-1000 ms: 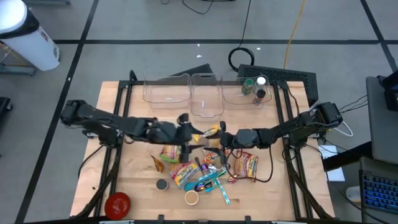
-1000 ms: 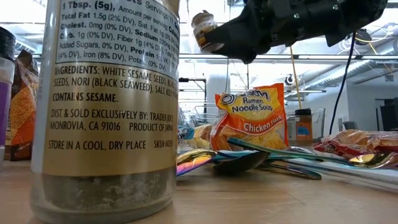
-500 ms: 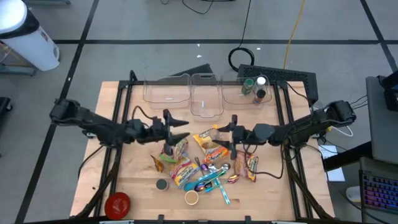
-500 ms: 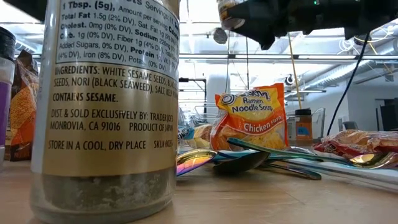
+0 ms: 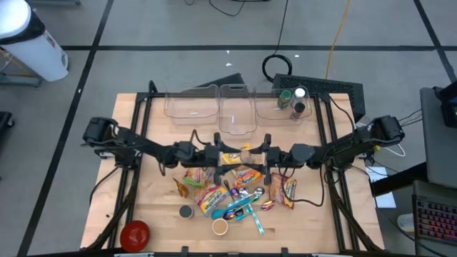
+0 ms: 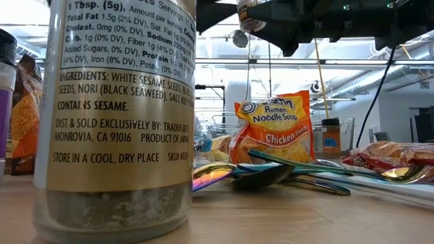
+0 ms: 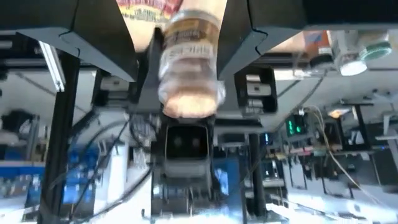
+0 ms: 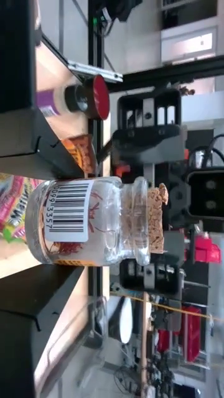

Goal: Pick & Place Food Item
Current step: Put the brown seasoning bottle into the right transparent bin

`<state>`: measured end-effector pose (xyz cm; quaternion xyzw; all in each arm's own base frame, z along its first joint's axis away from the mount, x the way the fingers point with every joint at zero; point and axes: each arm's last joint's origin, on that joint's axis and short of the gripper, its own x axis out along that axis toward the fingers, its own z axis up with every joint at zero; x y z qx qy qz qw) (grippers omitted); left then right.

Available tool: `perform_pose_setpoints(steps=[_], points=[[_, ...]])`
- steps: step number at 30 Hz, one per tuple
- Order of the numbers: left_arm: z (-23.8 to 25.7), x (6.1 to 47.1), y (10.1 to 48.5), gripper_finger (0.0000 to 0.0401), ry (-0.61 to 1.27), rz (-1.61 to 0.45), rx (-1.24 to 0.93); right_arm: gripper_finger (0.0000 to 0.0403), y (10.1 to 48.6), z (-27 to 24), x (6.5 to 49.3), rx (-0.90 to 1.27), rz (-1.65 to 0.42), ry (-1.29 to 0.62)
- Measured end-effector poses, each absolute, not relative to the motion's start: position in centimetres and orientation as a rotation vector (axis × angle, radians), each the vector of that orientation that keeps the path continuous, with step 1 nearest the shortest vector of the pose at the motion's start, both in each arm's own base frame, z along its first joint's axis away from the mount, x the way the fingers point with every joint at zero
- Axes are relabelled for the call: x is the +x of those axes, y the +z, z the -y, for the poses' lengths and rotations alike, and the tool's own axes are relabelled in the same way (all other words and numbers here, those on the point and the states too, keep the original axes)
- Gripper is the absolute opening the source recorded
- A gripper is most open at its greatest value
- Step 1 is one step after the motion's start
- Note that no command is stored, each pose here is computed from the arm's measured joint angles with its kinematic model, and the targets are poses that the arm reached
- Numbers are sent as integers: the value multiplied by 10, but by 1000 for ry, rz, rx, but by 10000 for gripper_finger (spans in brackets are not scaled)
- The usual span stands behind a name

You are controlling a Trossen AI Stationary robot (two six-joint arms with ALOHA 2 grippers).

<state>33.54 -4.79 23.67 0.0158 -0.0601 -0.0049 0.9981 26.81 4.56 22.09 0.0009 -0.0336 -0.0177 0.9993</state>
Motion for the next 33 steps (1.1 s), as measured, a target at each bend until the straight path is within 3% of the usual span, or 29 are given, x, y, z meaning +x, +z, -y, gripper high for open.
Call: perform_pose_setpoints(steps=[8, 26, 28, 33], points=[[49, 361, 236, 223, -13, 112, 28, 180, 223, -51, 267, -10, 88, 0], [49, 361, 234, 197, -13, 91, 35, 180, 223, -51, 267, -21, 86, 0], [48, 361, 234, 197, -13, 77, 35, 198, 221, -51, 267, -23, 55, 0], [47, 352, 243, 197, -12, 3, 33, 286, 218, -45, 259, 16, -90, -13]])
